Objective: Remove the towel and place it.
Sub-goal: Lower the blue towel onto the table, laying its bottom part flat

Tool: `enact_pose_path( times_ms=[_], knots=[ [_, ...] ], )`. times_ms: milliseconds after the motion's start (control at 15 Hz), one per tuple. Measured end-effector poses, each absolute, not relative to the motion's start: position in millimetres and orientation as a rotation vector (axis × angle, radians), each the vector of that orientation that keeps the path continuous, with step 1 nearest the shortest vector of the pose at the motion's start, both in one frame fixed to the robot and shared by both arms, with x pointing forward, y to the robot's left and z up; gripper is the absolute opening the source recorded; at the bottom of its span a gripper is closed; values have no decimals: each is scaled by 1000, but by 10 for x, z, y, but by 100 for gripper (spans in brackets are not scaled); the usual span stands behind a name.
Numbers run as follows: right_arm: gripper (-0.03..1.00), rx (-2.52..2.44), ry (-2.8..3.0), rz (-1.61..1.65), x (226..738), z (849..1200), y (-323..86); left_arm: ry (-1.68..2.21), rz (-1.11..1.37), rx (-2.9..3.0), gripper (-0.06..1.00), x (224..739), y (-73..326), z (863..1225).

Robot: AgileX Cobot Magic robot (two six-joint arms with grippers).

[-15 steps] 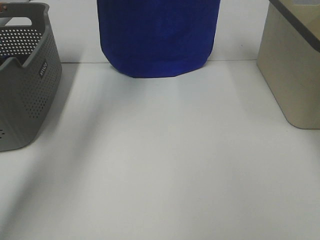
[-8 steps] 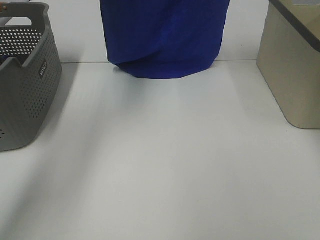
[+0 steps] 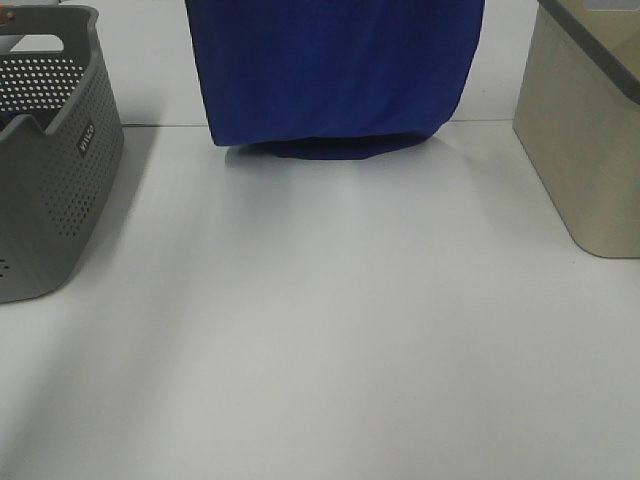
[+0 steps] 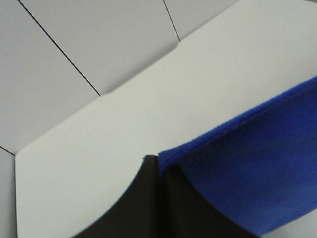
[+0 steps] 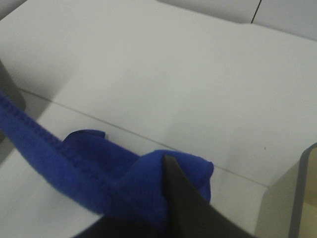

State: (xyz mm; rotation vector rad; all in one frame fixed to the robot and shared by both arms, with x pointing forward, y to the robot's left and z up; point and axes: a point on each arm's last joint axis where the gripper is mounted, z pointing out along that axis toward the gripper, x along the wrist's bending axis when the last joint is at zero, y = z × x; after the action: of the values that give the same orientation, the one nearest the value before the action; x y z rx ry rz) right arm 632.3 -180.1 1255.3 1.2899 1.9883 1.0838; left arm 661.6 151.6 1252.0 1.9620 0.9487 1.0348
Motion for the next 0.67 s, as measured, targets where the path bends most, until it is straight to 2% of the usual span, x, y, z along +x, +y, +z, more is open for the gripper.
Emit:
enact_pose_path(
  times_ms=[400, 667],
  knots=[
    [1, 1330, 2060, 1136, 6250, 12546, -1750, 1012, 888, 1908, 0, 6500, 1491, 12584],
    [1, 1298, 2025, 1192, 6057, 12758, -1789, 992, 905, 1865, 0, 6338, 1545, 12781]
  ],
)
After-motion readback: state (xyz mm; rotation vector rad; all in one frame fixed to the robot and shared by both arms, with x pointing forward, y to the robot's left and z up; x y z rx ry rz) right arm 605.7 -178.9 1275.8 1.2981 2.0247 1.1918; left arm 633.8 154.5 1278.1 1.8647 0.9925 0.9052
